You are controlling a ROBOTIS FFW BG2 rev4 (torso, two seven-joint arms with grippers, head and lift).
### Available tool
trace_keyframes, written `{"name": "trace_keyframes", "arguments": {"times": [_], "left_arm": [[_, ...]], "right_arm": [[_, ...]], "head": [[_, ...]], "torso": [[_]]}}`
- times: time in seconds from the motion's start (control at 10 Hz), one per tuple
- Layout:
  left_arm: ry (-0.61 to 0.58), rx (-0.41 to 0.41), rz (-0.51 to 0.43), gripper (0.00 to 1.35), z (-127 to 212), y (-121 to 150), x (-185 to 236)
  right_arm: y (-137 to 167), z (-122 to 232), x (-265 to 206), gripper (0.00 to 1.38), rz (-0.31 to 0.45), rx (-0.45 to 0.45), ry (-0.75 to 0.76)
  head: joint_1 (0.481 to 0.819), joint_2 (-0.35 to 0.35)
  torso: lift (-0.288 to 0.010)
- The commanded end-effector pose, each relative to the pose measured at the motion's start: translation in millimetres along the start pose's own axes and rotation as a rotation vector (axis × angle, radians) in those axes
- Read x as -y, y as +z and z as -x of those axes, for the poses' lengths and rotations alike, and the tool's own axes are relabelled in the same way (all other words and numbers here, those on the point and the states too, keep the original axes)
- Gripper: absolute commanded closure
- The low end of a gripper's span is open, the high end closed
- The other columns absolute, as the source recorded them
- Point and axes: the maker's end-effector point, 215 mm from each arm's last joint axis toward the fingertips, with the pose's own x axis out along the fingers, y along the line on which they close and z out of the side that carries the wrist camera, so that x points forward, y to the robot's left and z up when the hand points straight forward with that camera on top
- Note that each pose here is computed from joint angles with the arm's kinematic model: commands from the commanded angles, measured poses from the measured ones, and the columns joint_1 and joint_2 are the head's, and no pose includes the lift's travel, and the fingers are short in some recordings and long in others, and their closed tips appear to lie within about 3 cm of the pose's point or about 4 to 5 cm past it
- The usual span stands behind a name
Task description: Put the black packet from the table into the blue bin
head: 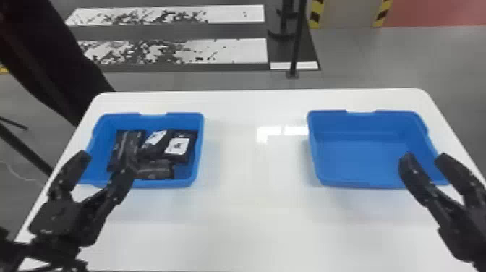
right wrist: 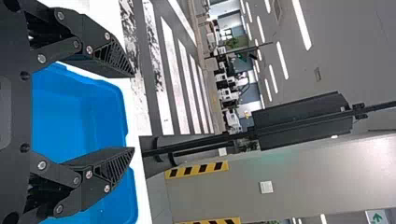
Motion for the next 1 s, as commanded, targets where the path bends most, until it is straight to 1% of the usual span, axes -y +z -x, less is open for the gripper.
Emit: {"name": "trace_keyframes", "arguments": {"times": [0.0, 0.5, 0.9], "left_arm": [[0.000, -0.005, 0.004, 0.18, 0.3, -1.6, 0.1], [0.007, 0.003, -0.008, 0.19, 0.4, 1.1, -1.9], [0.016, 0.000, 0.009, 0.19, 1.4, -0.4, -3.8]], "right_arm": [[0.0, 0.1, 0.0, 0.51, -0.002, 0.001, -0.001], [1.2, 0.2, 0.7, 0.51, 0.006, 0.001, -0.002], [3.9, 1.7, -0.8, 0.51, 0.020, 0.001, -0.001]], "head": [[0.695, 0.042], [0.695, 0.043], [0.695, 0.047]], "torso": [[-0.110], [-0.110], [-0.110]]}}
